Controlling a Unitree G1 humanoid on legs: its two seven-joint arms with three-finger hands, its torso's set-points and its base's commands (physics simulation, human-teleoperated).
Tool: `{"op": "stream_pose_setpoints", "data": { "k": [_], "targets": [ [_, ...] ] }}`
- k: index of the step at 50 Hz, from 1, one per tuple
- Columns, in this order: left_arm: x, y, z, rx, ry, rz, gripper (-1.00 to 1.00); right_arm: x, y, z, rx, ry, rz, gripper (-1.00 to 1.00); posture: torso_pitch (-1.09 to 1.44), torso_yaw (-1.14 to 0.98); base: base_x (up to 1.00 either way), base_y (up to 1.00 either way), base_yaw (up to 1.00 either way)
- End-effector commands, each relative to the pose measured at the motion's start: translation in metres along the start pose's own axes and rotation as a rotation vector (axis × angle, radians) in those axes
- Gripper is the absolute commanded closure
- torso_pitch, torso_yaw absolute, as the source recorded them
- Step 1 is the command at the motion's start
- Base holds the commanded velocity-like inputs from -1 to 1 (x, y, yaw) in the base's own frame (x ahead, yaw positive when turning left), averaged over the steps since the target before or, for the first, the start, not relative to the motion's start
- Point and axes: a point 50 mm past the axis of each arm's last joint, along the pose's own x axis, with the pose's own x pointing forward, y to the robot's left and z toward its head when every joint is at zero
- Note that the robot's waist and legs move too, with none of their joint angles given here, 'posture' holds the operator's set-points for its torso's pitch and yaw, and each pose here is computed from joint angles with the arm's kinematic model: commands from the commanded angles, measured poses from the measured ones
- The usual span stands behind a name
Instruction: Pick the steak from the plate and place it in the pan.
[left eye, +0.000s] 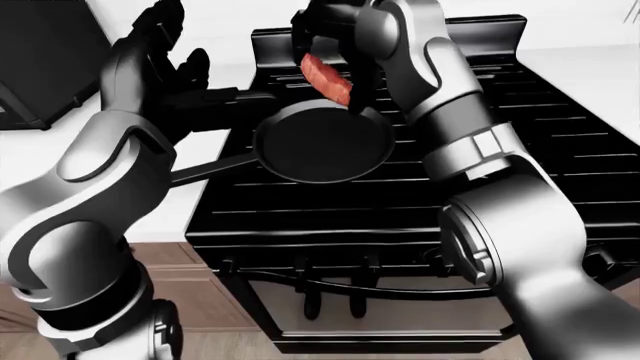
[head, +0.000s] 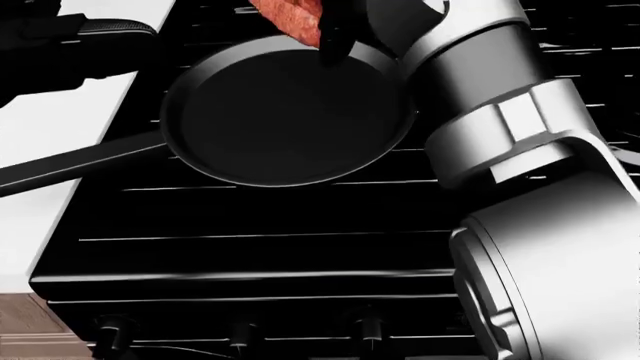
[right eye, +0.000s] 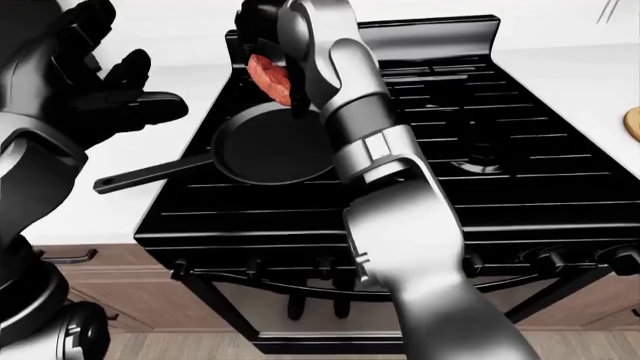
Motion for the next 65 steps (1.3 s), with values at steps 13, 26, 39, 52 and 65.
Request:
{"op": "stream_pose_setpoints", "data": {
  "k": [13, 26, 39, 52, 65],
  "targets": [
    [-0.005, 0.001, 0.020, -0.015, -0.084, 0.000, -1.00, 0.003, -0.013, 0.024, -0.079, -0.092, -0.060, 1.00, 0.00, 0.00, 0.00, 0.00, 0.00],
    [-0.006, 0.002, 0.024, -0.020, -0.092, 0.001, -1.00, 0.011, 0.007, 0.030, -0.190, -0.108, -0.007, 1.00, 0.00, 0.00, 0.00, 0.00, 0.00],
    [-0.007, 0.003, 0.025, -0.024, -0.095, 0.003, -1.00, 0.015, 0.018, 0.035, -0.266, -0.112, -0.004, 1.00, 0.00, 0.00, 0.00, 0.00, 0.00],
    [-0.006, 0.004, 0.026, -0.026, -0.096, 0.006, -1.00, 0.017, 0.025, 0.036, -0.339, -0.110, -0.003, 1.00, 0.00, 0.00, 0.00, 0.00, 0.00],
    [-0.006, 0.004, 0.025, -0.024, -0.096, 0.005, -1.00, 0.020, 0.036, 0.040, -0.364, -0.116, 0.010, 0.92, 0.00, 0.00, 0.00, 0.00, 0.00]
  ]
}}
